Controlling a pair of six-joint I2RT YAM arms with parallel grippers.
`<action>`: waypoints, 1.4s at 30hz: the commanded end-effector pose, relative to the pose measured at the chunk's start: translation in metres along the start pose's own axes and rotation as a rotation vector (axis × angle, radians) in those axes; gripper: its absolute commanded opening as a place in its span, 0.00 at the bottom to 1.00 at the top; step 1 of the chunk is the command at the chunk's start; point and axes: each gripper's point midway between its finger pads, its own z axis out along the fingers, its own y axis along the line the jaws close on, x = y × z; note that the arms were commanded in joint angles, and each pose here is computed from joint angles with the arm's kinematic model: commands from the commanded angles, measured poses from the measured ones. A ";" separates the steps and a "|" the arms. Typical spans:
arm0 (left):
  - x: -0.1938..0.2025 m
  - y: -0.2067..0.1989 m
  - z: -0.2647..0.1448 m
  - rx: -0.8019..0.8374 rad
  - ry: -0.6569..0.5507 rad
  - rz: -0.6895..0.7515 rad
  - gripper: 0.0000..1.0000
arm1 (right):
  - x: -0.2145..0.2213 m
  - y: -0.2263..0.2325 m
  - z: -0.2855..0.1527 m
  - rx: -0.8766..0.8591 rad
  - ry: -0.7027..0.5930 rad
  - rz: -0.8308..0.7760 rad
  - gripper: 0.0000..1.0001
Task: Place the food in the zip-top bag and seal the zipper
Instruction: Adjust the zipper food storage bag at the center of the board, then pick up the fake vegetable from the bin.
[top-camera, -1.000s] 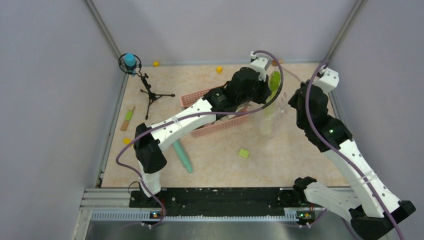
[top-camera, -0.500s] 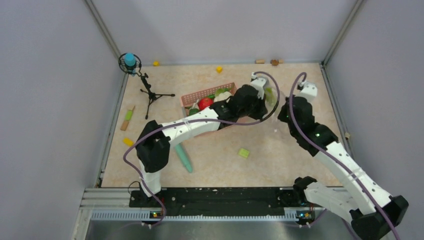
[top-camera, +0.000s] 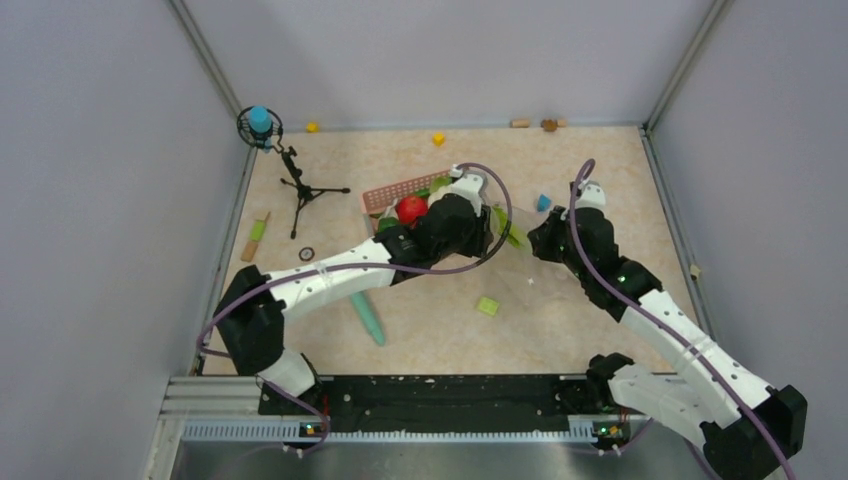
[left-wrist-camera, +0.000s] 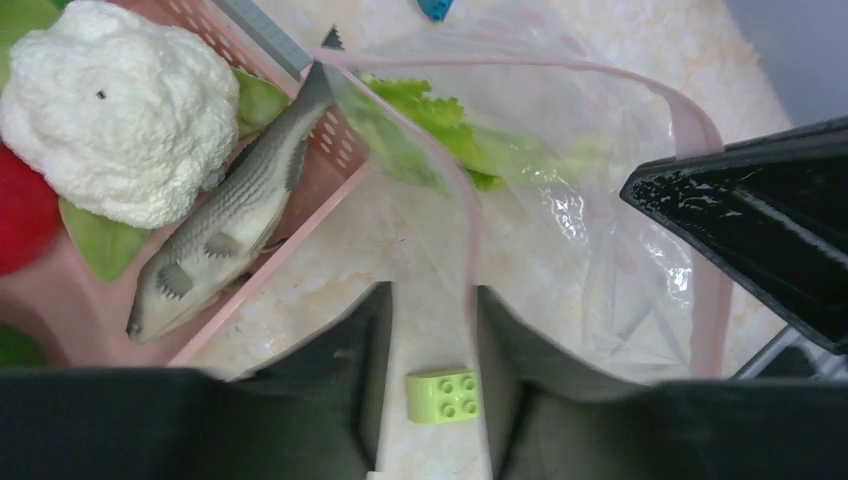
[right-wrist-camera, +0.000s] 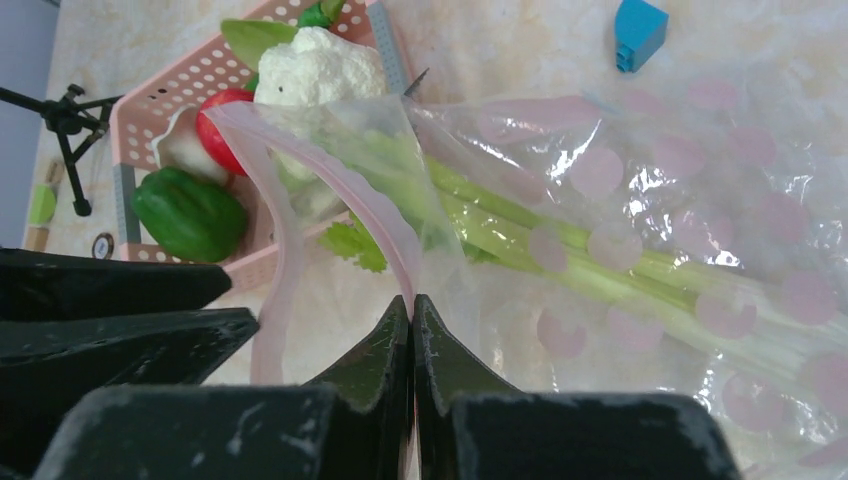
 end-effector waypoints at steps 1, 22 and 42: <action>-0.025 0.007 -0.027 -0.015 -0.101 -0.007 0.57 | -0.029 0.003 -0.007 -0.007 -0.119 0.043 0.00; -0.025 0.194 -0.055 -0.422 -0.103 -0.281 0.97 | -0.054 -0.037 -0.007 0.220 -0.254 0.000 0.00; -0.002 0.225 -0.023 -0.515 -0.013 -0.289 0.95 | -0.041 -0.049 0.001 0.282 -0.207 -0.038 0.00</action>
